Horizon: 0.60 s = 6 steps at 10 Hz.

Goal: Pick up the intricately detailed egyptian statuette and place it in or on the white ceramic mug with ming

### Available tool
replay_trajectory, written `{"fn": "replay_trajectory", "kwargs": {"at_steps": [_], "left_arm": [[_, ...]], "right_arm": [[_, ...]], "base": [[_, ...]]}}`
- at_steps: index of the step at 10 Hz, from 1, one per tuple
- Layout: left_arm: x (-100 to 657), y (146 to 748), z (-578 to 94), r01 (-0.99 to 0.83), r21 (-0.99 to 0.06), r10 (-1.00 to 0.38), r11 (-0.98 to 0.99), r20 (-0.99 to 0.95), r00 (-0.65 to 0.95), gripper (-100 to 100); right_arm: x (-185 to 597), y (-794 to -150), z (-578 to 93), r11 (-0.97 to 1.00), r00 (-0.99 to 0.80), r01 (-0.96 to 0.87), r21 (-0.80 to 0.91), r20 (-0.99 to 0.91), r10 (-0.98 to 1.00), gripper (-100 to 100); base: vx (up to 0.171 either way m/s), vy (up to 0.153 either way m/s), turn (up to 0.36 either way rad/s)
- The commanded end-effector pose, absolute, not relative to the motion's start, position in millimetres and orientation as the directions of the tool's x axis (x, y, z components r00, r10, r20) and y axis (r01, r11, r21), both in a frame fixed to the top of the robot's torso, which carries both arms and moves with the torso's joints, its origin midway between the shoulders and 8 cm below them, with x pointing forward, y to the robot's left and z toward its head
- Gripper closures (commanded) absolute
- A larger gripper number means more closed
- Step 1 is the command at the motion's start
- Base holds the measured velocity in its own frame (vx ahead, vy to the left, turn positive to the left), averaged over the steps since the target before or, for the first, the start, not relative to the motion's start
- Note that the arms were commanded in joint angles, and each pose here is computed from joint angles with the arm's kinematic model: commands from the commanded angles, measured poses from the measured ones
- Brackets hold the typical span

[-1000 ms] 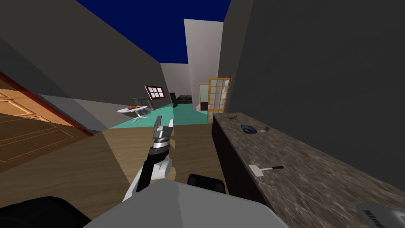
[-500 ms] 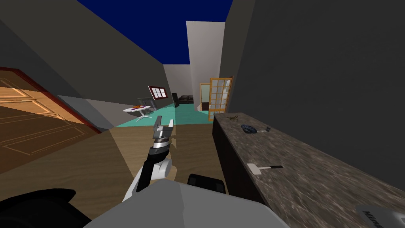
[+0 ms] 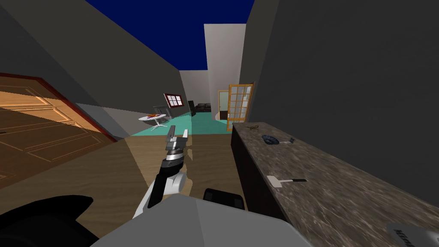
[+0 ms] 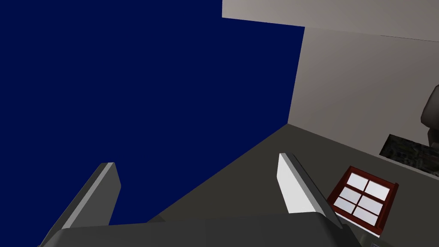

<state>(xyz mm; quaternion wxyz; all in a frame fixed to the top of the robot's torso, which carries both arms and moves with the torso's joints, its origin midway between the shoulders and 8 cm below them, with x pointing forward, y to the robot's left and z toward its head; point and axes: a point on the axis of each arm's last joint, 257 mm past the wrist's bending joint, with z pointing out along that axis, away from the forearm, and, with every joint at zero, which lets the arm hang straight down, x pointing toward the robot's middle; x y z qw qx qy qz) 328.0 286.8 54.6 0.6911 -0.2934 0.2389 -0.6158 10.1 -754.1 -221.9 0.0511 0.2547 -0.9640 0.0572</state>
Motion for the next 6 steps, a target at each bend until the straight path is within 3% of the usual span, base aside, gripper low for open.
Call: {"fn": "replay_trajectory", "kwargs": {"at_steps": [1,6], "left_arm": [[328.0,286.8,54.6,0.711,-0.700,-0.991,0.069,0.031,0.127,0],[328.0,286.8,54.6,0.711,-0.700,-0.991,0.069,0.031,0.127,0]], "right_arm": [[10.1,-755.1,-221.3,0.864,-0.865,-0.497,-0.084,0.127,-0.485,100],[29.7,-760.9,-206.1,0.855,-0.860,-0.509,-0.099,0.108,-0.499,100]], "base": [[-0.016,-0.014,0.010],[-0.087,-0.043,0.123]]}}
